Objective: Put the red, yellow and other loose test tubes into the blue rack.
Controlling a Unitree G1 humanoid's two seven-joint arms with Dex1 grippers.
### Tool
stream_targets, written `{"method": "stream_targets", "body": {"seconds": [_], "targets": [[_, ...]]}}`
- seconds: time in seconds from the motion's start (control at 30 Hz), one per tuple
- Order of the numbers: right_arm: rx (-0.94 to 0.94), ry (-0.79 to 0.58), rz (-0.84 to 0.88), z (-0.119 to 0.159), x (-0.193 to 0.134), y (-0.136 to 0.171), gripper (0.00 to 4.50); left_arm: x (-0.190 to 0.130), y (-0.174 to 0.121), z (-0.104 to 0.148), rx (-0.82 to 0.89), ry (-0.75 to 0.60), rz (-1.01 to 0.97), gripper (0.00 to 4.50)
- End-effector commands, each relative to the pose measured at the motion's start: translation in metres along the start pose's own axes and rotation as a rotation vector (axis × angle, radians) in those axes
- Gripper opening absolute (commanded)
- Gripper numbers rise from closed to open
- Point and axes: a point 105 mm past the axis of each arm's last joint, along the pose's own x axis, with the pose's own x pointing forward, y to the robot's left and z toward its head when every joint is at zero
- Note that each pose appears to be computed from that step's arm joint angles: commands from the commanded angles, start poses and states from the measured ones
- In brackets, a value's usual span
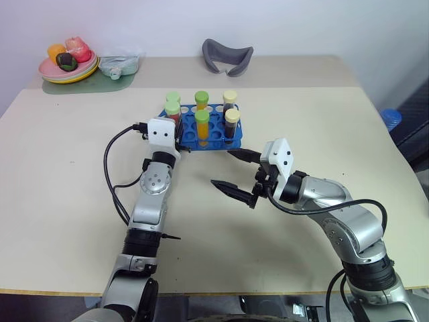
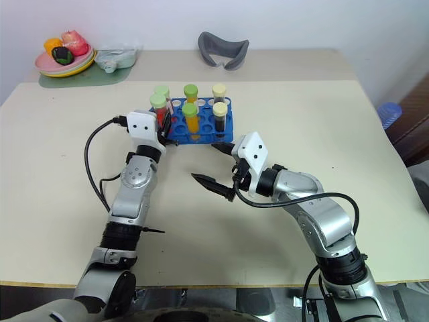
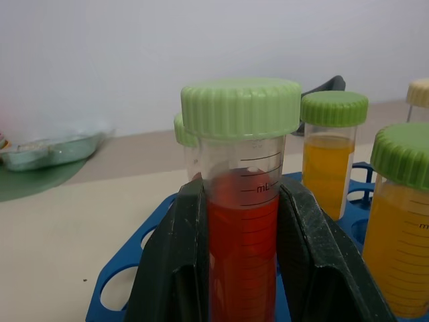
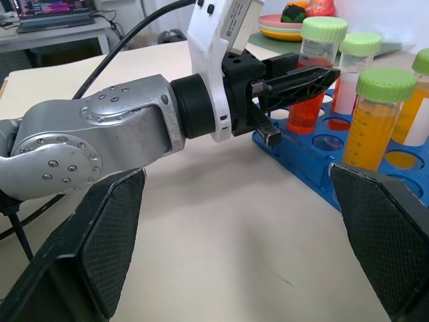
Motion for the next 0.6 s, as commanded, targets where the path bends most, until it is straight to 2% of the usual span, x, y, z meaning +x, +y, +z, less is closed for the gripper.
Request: {"method": "stream_targets", "body": {"seconds": [0.03, 0.17, 0.2, 0.3, 0.43, 0.6], "targets": [[-0.035, -0.035, 0.014, 0.011, 0.000, 0.003, 4.50, 0.002, 0.004, 0.014, -0.017, -0.056, 0.012, 2.15], [-0.036, -0.033, 0.014, 0.011, -0.001, 0.003, 4.50, 0.000, 0.005, 0.024, -0.037, -0.087, 0.011, 4.28], [-0.038, -0.031, 0.014, 0.011, -0.001, 0.003, 4.50, -0.001, 0.007, 0.028, -0.044, -0.097, 0.008, 4.47], [-0.045, -0.028, 0.010, 0.012, -0.004, 0.001, 4.50, -0.006, 0.014, 0.037, -0.054, -0.118, 0.001, 4.47], [-0.075, 0.005, -0.030, 0.014, -0.021, -0.012, 4.50, -0.028, 0.043, 0.049, -0.050, -0.116, -0.040, 4.47], [-0.079, 0.129, -0.225, 0.000, -0.076, -0.052, 4.50, -0.066, 0.091, 0.048, 0.048, 0.009, -0.164, 4.47]]}}
